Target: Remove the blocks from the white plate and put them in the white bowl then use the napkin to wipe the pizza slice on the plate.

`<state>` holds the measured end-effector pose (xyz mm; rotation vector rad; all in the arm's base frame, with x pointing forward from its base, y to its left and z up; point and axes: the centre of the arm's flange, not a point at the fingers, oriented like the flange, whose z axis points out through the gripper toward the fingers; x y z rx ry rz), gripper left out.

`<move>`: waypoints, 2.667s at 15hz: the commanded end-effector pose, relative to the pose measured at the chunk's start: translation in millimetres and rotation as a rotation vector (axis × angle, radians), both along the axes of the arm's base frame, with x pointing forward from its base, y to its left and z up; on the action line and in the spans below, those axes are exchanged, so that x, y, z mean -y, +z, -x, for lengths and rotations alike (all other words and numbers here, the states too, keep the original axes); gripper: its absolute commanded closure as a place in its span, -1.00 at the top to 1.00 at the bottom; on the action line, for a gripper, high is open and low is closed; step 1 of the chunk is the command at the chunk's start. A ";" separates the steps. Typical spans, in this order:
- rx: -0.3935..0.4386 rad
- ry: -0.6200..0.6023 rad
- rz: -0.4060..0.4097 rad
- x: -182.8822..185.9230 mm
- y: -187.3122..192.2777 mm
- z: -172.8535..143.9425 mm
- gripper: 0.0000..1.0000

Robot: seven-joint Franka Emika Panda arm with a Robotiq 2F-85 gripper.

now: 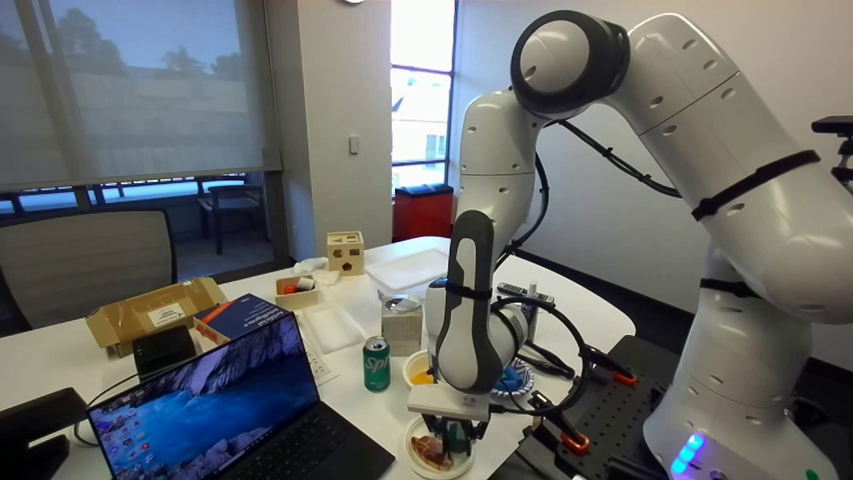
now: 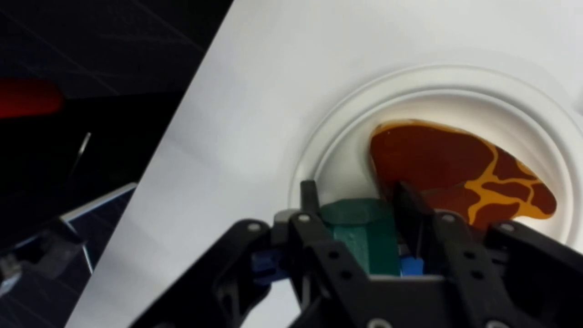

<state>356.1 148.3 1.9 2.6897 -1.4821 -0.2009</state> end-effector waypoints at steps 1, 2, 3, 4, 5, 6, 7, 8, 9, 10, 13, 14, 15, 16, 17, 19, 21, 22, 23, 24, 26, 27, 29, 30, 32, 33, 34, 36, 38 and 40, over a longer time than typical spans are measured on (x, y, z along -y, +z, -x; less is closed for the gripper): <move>0.021 0.022 -0.003 -1.2 4.2 -2.4 -0.59; 0.023 0.029 -0.006 -1.9 12.0 -3.1 -0.59; 0.028 0.033 -0.016 -1.4 18.3 -3.6 -0.59; 0.032 0.042 -0.018 -1.2 30.4 -4.5 -0.59; 0.044 0.053 -0.027 -1.3 42.4 -5.5 -0.59; 0.048 0.060 -0.027 -1.2 55.5 -8.3 -0.59; 0.061 0.063 -0.031 -1.4 66.4 -10.9 -0.59; 0.077 0.068 -0.032 -2.2 78.4 -13.8 -0.59; 0.099 0.074 -0.022 -0.9 89.7 -17.7 -0.59; 0.127 0.077 -0.011 1.4 99.6 -22.6 -0.59; 0.204 0.075 0.046 16.5 107.3 -48.1 -0.59; 0.223 0.071 0.058 20.2 107.8 -56.4 -0.59; 0.242 0.059 0.087 26.2 104.0 -65.4 -0.59; 0.257 0.051 0.099 30.9 102.5 -72.0 -0.59; 0.264 0.049 0.109 35.4 100.7 -78.2 -0.59; 0.273 0.043 0.121 40.8 94.7 -88.4 -0.59; 0.283 0.036 0.109 40.0 91.7 -91.1 0.45; 0.284 0.039 0.109 38.3 91.5 -90.1 0.57; 0.285 0.040 0.113 37.0 91.9 -88.1 0.73; 0.282 0.042 0.113 34.7 95.0 -84.6 0.86; 0.266 0.051 0.090 29.4 100.8 -77.9 1.00; 0.249 0.051 0.093 24.0 104.3 -73.7 1.00; 0.233 0.057 0.081 15.4 105.5 -66.4 1.00; 0.216 0.060 0.071 11.9 103.3 -61.8 1.00; 0.175 0.073 0.064 6.9 96.6 -50.6 1.00; 0.157 0.084 0.066 6.6 91.3 -45.5 1.00; 0.142 0.089 0.055 7.5 84.5 -41.5 1.00; 0.109 0.090 0.024 8.7 69.9 -36.3 1.00; 0.092 0.091 -0.006 9.2 56.9 -36.3 1.00; 0.072 0.095 -0.021 12.0 46.1 -40.4 1.00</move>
